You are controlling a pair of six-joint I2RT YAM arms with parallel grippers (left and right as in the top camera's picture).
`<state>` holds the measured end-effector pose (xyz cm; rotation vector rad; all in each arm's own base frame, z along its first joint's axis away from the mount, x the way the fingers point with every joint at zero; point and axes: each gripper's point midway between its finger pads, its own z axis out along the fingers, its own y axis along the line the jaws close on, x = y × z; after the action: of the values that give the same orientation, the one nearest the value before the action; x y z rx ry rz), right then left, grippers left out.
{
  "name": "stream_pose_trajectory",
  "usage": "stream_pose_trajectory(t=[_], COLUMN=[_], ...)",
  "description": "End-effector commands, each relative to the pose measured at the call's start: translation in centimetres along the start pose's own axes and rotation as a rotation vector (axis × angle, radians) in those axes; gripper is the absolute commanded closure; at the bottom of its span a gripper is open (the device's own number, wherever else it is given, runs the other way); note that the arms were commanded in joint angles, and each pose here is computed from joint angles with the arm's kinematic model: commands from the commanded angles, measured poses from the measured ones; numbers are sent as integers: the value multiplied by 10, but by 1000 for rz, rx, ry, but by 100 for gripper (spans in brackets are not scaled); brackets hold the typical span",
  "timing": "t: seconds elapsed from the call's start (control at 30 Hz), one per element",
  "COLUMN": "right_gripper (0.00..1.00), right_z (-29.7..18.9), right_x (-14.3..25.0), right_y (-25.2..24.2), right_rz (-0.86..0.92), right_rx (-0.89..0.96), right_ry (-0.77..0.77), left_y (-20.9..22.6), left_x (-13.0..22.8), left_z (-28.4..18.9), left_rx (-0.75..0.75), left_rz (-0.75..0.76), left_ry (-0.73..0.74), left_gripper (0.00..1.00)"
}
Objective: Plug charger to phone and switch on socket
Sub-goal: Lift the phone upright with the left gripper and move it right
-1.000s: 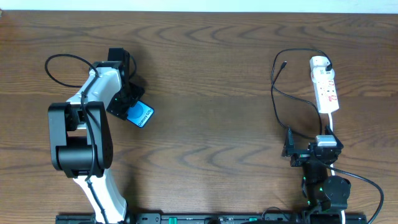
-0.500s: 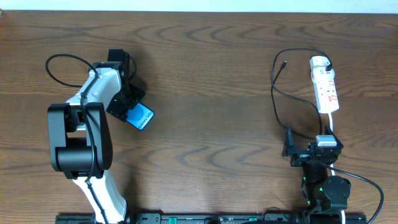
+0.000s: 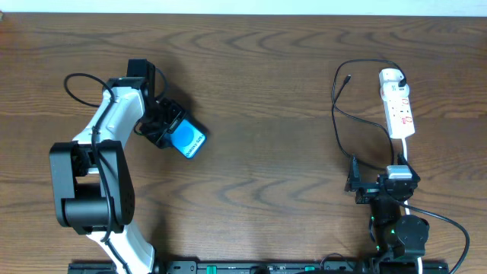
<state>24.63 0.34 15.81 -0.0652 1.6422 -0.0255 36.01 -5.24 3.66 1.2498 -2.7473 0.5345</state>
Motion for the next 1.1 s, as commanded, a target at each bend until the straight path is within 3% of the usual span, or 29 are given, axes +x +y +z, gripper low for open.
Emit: stream_pose_trajectory(t=[0.0,0.4,0.73,1.07], right_gripper=[1,1,1,1], right_z=[0,0,0,0], right_x=[1,1,1,1], right_y=[-1,-1,-1,-1], right_rz=[9,9,9,9], right_rx=[4,4,4,4], right_ry=[-1,0,0,0], left_y=[-29,-72,-110,-118], left_x=[27,86,162,198], left_z=[-13,-28,-37,-44], left_rx=[166,381,506,506], left_rz=[50,123,285,245], left_ry=[140,406,625,769], left_gripper=[34,34,34,34])
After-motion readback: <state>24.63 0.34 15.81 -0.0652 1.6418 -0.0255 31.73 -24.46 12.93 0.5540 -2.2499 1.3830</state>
